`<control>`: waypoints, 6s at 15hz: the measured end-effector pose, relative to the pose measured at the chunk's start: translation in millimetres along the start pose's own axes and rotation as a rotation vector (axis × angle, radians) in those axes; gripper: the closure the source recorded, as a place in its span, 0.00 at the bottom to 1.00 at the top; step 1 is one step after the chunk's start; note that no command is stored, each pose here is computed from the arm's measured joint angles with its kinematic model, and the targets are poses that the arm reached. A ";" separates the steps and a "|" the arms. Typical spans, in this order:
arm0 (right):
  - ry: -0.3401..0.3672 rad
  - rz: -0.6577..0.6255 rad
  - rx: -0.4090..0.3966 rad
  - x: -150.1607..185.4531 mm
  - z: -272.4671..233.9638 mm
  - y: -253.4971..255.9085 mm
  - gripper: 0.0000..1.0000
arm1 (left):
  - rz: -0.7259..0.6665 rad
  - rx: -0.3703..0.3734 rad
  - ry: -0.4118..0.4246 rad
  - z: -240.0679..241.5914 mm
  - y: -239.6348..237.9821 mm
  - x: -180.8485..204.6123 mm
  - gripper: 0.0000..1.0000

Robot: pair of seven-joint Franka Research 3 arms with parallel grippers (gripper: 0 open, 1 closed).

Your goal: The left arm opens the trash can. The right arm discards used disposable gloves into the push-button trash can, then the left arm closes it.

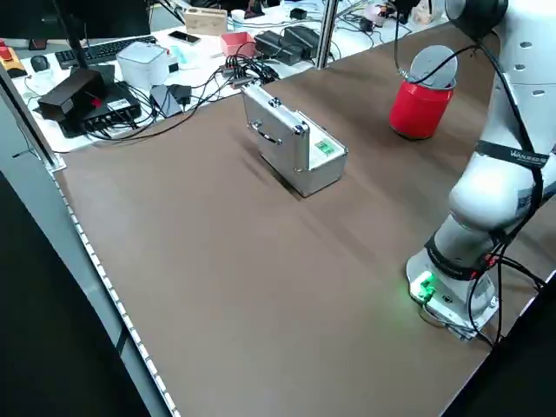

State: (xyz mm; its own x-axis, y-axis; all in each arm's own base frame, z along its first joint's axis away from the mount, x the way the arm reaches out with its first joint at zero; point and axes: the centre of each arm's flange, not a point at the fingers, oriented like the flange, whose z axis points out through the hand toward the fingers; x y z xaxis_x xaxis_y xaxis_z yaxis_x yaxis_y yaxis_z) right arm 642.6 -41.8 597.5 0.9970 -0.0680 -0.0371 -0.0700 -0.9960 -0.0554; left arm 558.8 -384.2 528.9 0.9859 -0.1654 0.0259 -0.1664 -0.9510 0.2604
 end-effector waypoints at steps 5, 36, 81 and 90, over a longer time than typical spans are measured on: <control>0.008 0.008 -0.014 -13.2 -19.0 2.6 0.01 | -0.155 -0.011 -0.049 42.8 30.5 -7.4 0.99; 0.034 -0.061 -0.027 -50.5 -54.8 -13.5 0.01 | -0.263 -0.014 -0.159 84.2 83.1 -42.1 0.99; 0.053 -0.088 0.019 -48.5 -55.6 -22.3 0.01 | -0.219 0.074 -0.151 181.4 114.9 -61.2 0.99; 0.042 -0.095 0.020 -49.9 -54.6 -25.4 0.01 | -0.214 0.093 -0.164 177.7 115.2 -64.9 0.99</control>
State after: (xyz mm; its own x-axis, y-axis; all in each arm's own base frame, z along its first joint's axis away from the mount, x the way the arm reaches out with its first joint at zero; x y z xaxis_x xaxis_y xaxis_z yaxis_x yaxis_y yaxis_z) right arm 596.4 -16.2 655.3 0.9996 0.0243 0.0111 0.0251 -0.9968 -0.0765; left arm 472.3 -529.4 385.7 0.9839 0.0085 -0.1784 0.0364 -0.9875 0.1534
